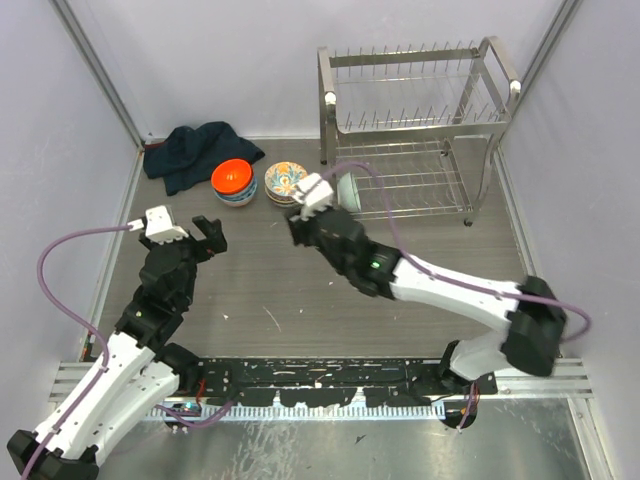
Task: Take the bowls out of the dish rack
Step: Pick up the bowl from the dish rack.
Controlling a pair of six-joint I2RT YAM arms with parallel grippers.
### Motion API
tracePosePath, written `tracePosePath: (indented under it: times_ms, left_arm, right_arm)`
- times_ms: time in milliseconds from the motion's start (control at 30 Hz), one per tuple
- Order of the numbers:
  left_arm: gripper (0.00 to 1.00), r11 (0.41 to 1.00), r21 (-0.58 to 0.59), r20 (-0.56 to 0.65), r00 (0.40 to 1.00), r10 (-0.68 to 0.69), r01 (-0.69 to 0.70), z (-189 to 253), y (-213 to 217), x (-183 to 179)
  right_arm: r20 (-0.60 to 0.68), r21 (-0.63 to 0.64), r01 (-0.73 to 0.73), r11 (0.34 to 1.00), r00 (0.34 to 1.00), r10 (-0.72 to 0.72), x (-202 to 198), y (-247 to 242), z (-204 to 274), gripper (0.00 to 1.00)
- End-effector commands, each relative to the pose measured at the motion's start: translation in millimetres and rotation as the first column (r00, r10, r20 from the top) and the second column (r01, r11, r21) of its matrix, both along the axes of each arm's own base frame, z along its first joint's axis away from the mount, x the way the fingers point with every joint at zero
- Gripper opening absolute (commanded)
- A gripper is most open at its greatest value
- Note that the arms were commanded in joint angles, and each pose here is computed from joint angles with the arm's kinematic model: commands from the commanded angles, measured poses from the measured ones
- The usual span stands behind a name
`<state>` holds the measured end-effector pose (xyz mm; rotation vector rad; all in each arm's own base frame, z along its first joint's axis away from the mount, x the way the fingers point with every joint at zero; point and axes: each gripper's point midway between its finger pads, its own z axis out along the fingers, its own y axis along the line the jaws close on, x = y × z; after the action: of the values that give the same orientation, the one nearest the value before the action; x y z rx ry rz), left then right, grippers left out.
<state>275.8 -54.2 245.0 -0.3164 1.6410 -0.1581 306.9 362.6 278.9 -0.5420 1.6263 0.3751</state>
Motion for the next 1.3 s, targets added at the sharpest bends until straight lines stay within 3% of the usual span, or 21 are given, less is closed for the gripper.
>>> tracePosePath:
  times_ms: [0, 167, 500, 900, 1267]
  left_arm:
    - [0.98, 0.999, -0.017, 0.029, 0.999, -0.026, 0.027, 3.1, -4.2, -0.2]
    - [0.98, 0.999, -0.017, 0.027, 0.999, -0.044, 0.044, 0.4, -8.6, 2.5]
    - [0.98, 0.995, -0.025, 0.021, 0.995, -0.101, 0.101, -0.7, -21.3, 5.9]
    - [0.98, 0.991, -0.022, 0.029, 0.991, -0.134, 0.135, 0.1, -27.9, 7.8]
    - [0.98, 0.990, -0.017, 0.017, 0.990, -0.143, 0.143, -3.7, -31.2, 11.1]
  right_arm:
    - [0.018, 0.243, 0.122, 0.962, 0.991, -0.130, -14.8, -67.4, 35.9, 0.55]
    - [-0.013, 0.310, 0.187, 0.932, 0.981, -0.192, -21.9, -116.2, 24.3, 0.57]
    - [-0.169, 0.372, 0.301, 0.878, 0.952, -0.255, 31.3, -185.2, -36.3, 0.57]
    - [-0.204, 0.461, 0.133, 0.878, 0.978, -0.041, 76.0, -184.1, -64.3, 0.56]
    - [-0.169, 0.493, 0.023, 0.869, 0.983, 0.070, 109.8, -176.9, -76.6, 0.56]
